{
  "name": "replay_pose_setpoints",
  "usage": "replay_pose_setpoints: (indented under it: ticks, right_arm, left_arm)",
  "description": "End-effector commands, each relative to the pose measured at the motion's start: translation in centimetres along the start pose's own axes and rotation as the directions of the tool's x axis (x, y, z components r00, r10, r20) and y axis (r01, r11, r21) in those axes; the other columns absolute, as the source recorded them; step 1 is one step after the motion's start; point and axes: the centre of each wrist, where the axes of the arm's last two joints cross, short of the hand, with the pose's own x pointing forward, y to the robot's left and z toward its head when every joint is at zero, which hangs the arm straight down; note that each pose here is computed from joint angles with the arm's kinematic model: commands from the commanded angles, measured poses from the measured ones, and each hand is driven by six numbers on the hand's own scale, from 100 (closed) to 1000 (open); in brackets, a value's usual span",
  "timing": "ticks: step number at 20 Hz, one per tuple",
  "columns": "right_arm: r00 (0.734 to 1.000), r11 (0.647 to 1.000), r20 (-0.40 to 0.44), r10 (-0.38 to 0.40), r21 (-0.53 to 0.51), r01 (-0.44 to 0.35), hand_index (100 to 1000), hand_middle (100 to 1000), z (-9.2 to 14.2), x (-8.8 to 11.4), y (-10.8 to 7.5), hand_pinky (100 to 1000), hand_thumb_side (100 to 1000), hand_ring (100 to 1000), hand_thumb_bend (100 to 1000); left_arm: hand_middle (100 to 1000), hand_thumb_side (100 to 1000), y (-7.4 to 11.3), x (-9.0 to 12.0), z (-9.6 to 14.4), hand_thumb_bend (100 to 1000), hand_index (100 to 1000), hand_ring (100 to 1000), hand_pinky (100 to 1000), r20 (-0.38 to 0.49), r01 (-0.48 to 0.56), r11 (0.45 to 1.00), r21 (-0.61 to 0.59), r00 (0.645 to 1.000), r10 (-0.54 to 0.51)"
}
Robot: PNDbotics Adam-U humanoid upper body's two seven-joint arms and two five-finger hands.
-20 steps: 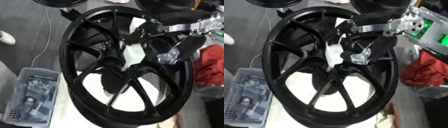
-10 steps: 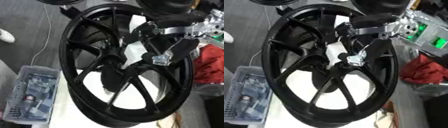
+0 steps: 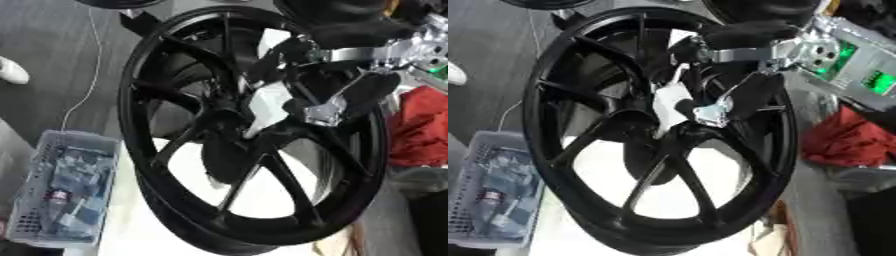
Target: Pull the pin out of the wheel hub.
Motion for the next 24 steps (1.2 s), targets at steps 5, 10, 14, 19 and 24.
replay_pose_setpoints:
  ticks: [5,10,14,19,24]
  right_arm:
    - [0.999,0.999,-0.025,0.030,0.012,-0.030,970,831,0.1,0.1,0.2,562,602,822,100]
    - [0.999,1.000,-0.032,0.024,0.012,-0.024,972,834,0.0,0.0,0.6,560,596,824,100]
    - [0.999,1.000,-0.038,0.019,0.013,-0.019,975,831,0.0,-0.1,1.0,555,552,823,100]
    - [0.999,1.000,-0.047,0.015,0.009,-0.015,966,817,0.2,-0.2,1.7,537,441,813,100]
    - [0.999,1.000,-0.051,0.000,-0.012,-0.001,934,781,0.2,-0.3,1.9,496,362,783,100]
  left_arm:
    - [602,667,-0.2,0.6,-0.4,100,752,747,817,0.028,0.012,1.000,-0.016,1.000,-0.011]
    - [599,667,-0.2,0.6,-0.4,100,750,746,817,0.027,0.012,1.000,-0.013,1.000,-0.012]
    - [597,668,-0.2,0.6,-0.4,100,749,745,817,0.027,0.013,1.000,-0.012,1.000,-0.013]
    - [595,670,-0.3,0.5,-0.3,100,747,744,818,0.023,0.012,1.000,-0.010,1.000,-0.012]
    - [594,671,-0.3,0.5,-0.3,100,746,743,818,0.024,0.014,1.000,-0.010,1.000,-0.014]
